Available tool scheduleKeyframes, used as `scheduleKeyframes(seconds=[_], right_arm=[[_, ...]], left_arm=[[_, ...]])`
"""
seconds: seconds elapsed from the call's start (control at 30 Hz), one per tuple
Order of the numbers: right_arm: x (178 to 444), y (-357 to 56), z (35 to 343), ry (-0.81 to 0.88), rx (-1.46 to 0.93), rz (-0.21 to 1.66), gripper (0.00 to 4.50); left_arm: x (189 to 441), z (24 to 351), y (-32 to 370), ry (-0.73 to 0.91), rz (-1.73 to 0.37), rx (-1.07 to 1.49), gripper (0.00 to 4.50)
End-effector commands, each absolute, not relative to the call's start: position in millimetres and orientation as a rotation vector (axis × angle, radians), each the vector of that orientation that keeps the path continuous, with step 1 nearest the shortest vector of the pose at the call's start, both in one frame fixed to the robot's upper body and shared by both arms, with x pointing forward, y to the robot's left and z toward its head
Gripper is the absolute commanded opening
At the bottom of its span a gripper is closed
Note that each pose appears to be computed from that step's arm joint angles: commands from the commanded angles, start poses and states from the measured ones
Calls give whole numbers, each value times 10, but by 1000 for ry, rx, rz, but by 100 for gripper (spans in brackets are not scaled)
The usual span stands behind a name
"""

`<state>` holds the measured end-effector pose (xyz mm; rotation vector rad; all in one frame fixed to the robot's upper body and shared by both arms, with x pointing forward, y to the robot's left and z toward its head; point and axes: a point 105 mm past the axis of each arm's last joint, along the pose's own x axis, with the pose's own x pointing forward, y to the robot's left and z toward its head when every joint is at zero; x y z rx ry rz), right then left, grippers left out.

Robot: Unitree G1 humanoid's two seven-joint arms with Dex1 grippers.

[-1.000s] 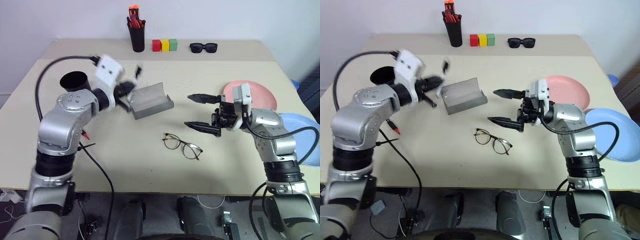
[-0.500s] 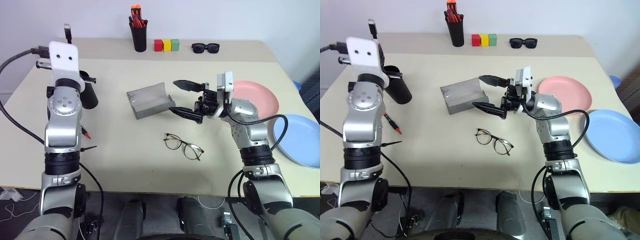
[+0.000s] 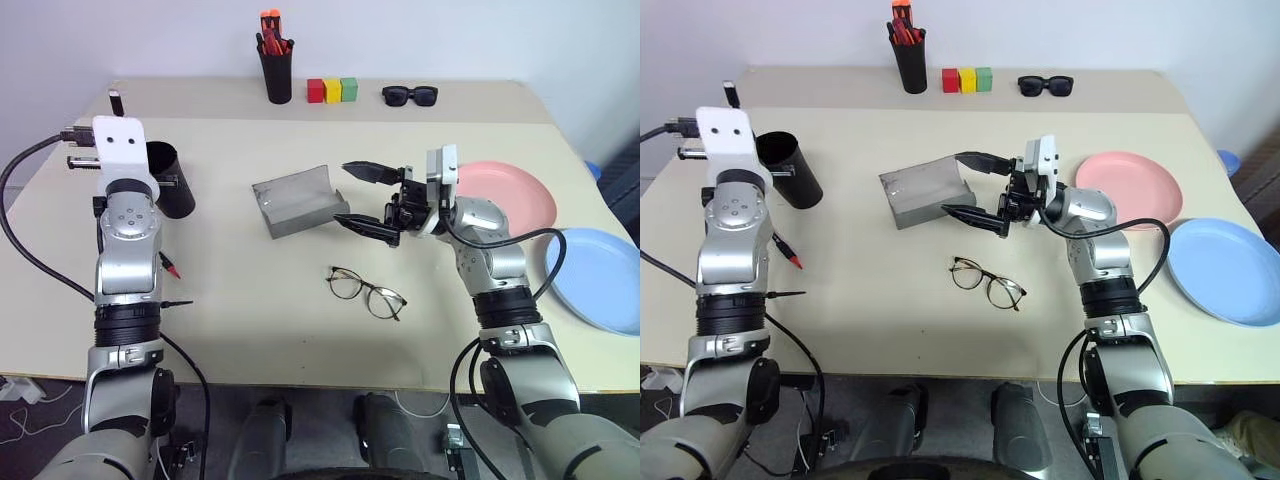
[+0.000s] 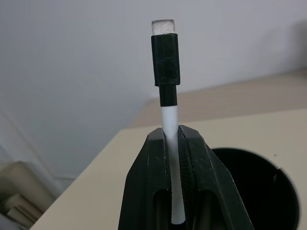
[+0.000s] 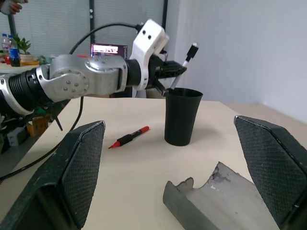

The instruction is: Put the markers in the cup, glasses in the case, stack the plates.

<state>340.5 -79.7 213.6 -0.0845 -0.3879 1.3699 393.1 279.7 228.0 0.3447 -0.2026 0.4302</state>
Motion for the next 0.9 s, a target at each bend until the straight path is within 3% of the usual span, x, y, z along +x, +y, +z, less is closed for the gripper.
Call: scheduleKeyframes(seconds=[0.03, 0.4, 0.5, 0.7, 0.73, 0.9], right_arm=[[3376, -795, 2268, -451, -111, 1365, 446], [3356, -841, 2232, -436, -111, 1350, 446], [3353, -844, 2231, -435, -110, 1348, 446], [3356, -853, 2232, -434, -111, 1342, 446], [3354, -852, 2232, -434, -111, 1342, 446], [3357, -867, 2221, -430, -111, 1331, 446]], left_arm=[[3931, 2408, 2826, -258, 447, 310, 5], [3992, 2333, 2788, -253, 426, 314, 5], [3999, 2289, 2791, -241, 420, 298, 117], [4004, 2268, 2639, -255, 354, 290, 422], [4000, 2272, 2628, -257, 349, 290, 445], [3874, 2521, 2556, -344, 294, 127, 445]])
